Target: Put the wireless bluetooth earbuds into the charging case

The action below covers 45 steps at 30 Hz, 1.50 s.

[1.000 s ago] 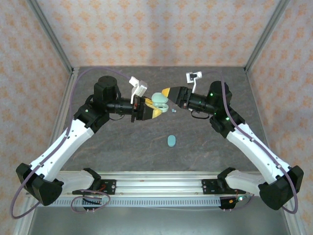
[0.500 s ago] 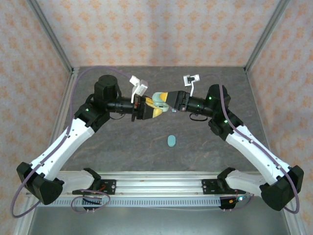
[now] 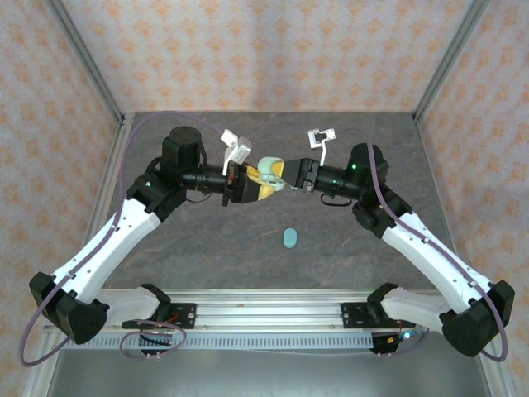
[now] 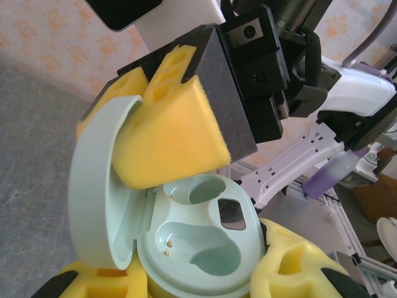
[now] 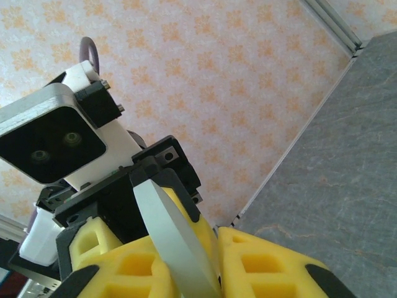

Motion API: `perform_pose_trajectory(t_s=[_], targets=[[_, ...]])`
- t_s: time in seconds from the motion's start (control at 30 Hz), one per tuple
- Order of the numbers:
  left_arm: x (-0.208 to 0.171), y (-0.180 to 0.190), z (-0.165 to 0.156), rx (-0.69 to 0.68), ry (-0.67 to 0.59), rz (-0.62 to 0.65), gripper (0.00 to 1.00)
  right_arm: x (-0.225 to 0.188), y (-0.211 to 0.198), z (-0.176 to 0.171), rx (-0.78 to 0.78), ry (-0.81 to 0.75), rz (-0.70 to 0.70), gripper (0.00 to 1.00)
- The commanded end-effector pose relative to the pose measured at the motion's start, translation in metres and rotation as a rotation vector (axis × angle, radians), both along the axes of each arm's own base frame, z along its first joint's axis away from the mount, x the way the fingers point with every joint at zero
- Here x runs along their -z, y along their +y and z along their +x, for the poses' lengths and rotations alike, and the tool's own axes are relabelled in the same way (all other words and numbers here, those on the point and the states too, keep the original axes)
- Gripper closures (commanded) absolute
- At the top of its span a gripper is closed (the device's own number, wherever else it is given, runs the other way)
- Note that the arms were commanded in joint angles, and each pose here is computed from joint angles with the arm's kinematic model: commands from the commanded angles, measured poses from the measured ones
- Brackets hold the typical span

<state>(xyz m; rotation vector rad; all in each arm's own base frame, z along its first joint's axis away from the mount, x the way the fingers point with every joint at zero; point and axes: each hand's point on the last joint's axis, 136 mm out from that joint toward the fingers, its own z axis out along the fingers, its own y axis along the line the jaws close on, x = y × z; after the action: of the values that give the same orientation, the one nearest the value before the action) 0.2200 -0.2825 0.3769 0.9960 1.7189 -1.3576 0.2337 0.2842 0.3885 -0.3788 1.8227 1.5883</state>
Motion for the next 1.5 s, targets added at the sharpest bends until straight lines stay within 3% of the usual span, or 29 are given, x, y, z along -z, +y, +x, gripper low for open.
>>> perform_pose_trajectory(t_s=[0.0,0.13,0.27,0.33,0.4,0.47,0.67,0.83,1.1,1.27,1.47], targets=[[-0.006,0.004,-0.009,0.015,-0.073,0.019,0.81,-0.017,-0.009,0.0,0.056,-0.125,0.006,0.82],[0.001,0.004,-0.007,0.01,-0.078,0.033,0.78,-0.02,-0.012,-0.003,0.08,-0.193,-0.008,0.85],[0.004,0.005,-0.005,0.002,-0.107,0.051,0.86,-0.02,-0.009,-0.002,0.069,-0.166,-0.004,0.81],[0.006,0.006,-0.003,-0.009,-0.122,0.06,0.87,-0.018,-0.008,0.0,0.067,-0.129,0.003,0.71],[0.006,0.006,-0.001,-0.021,-0.136,0.066,0.88,-0.017,-0.008,0.001,0.073,-0.082,0.013,0.53],[0.006,0.007,0.001,-0.033,-0.153,0.068,0.88,-0.013,-0.008,0.002,0.077,-0.043,0.013,0.44],[0.003,0.012,0.007,-0.093,-0.215,0.059,0.89,0.001,-0.012,-0.001,0.09,0.036,-0.016,0.34],[0.003,0.018,0.015,-0.138,-0.188,0.064,0.9,-0.005,-0.023,0.0,0.157,0.04,-0.028,0.32],[0.019,0.035,0.024,-0.195,-0.108,0.052,0.9,0.016,-0.051,0.028,0.363,0.164,-0.195,0.33],[0.038,0.052,0.028,-0.26,-0.051,0.037,0.9,0.074,-0.075,0.061,0.559,0.34,-0.402,0.39],[0.056,0.076,0.026,-0.387,-0.024,0.01,0.91,0.138,-0.032,0.098,0.48,0.481,-0.599,0.45]])
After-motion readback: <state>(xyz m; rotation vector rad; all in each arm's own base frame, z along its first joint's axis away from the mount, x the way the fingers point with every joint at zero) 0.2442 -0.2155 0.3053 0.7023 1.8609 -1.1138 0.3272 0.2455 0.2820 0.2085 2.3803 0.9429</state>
